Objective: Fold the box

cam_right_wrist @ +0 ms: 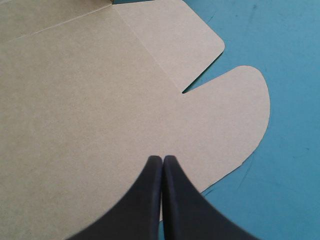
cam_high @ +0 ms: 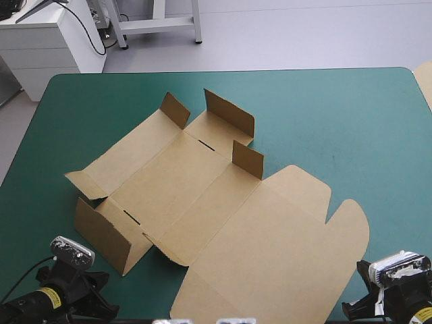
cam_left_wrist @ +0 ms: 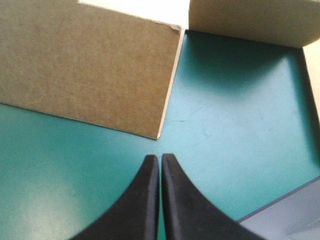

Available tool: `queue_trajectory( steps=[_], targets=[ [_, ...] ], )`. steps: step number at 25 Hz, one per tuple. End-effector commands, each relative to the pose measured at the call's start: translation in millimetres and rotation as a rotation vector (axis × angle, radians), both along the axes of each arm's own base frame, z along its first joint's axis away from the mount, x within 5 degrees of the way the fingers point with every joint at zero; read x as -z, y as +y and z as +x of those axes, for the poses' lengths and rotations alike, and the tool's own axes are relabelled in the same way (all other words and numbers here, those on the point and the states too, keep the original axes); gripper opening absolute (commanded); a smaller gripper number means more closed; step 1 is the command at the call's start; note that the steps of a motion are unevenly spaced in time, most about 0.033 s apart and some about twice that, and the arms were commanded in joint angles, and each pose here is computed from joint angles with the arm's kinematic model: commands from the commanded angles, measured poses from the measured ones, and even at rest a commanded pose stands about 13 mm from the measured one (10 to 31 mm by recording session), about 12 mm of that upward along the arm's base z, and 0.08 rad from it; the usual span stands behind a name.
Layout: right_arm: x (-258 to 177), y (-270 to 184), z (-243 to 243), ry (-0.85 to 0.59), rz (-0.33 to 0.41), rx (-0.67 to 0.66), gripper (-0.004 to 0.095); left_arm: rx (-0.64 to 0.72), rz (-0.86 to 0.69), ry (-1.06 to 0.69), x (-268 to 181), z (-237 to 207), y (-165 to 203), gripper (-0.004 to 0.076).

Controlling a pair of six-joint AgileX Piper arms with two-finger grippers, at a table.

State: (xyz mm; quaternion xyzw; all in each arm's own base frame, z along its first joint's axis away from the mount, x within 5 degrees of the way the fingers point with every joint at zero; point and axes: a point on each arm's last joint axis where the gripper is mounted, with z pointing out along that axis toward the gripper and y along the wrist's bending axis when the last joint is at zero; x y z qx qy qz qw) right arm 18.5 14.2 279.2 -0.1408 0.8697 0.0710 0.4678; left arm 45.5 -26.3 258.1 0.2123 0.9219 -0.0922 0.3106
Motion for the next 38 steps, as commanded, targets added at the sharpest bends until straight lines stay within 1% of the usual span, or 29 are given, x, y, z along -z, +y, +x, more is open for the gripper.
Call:
queue_trajectory(
  steps=[1, 20, 21, 23, 26, 29, 35, 38],
  targets=[
    [-12, 0, 3, -0.070, 0.013, 0.004, -0.0016, -0.002, -0.035, -0.052, -9, 4, -3, -0.0008],
    [-13, 0, 4, -0.081, 0.011, 0.003, -0.0016, -0.002, -0.034, -0.053, -9, 4, -2, -0.0008],
    [-16, 1, 4, -0.109, 0.011, -0.004, -0.0016, -0.002, -0.034, -0.053, -9, 4, -2, -0.0008],
    [-21, 2, 6, -0.113, 0.016, -0.009, -0.0016, -0.002, -0.034, -0.053, -9, 4, -2, -0.0008],
    [-31, 4, 14, -0.083, 0.020, -0.016, -0.0016, -0.002, -0.034, -0.053, -9, 4, -2, -0.0008],
    [-45, 6, 26, -0.071, -0.022, -0.048, -0.0016, -0.002, -0.034, -0.053, -9, 4, -2, -0.0008],
    [-78, 13, 60, -0.070, -0.032, -0.066, -0.0016, -0.002, -0.034, -0.053, -9, 4, -2, -0.0008],
    [-93, 18, 79, -0.068, -0.047, -0.099, -0.0016, -0.002, -0.034, -0.053, -9, 4, -2, -0.0008]
  ],
)
